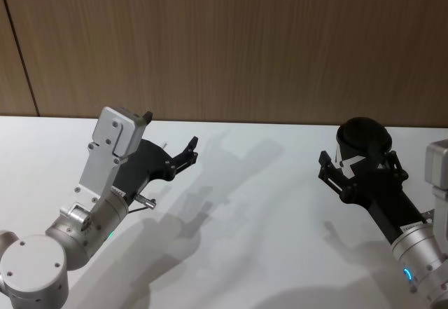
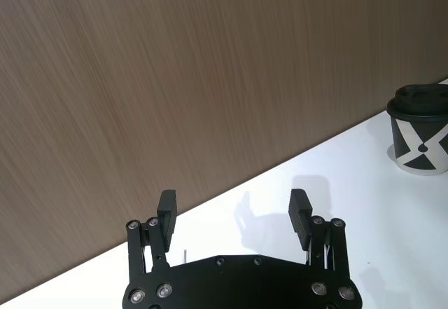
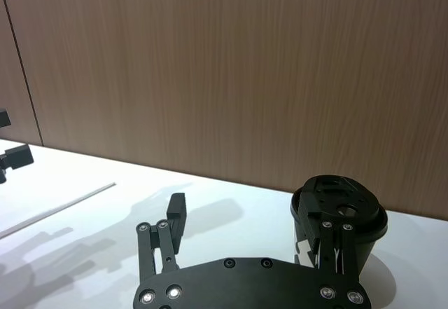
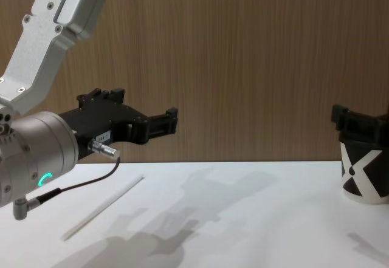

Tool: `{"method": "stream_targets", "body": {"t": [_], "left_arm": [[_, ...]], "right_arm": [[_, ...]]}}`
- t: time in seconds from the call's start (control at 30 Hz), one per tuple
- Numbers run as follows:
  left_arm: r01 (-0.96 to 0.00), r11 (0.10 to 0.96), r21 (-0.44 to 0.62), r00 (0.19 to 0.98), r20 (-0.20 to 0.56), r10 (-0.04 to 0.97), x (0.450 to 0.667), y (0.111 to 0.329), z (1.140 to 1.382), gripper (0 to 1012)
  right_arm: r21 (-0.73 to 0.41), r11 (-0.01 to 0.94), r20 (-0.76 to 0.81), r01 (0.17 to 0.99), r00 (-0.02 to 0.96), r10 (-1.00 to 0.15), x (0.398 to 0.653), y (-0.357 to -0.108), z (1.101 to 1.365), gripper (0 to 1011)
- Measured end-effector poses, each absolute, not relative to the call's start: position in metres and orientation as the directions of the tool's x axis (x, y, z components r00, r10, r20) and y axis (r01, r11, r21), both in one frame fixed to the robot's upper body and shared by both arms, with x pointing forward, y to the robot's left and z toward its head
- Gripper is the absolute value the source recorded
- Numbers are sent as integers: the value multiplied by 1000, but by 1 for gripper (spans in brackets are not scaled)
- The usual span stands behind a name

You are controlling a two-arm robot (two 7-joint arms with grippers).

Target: Pick up the straw with one hand, pass it to the other hand, and insert it into the cup.

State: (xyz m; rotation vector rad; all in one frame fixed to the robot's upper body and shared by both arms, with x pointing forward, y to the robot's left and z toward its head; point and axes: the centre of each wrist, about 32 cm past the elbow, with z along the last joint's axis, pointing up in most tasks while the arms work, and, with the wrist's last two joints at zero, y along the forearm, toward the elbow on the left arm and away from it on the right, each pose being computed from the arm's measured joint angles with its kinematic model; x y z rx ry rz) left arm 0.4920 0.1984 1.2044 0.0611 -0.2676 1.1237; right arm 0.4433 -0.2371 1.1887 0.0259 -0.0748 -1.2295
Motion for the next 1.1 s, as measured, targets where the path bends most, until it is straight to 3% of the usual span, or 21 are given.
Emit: {"method": "stream_targets", "body": {"t": [1.1], "left_arm": [[-897,434,-86,404,243,882,492,198,1204,1003]], "right_arm": [[60,335,43,940,333,-942,443,-237,1189,1001]]}}
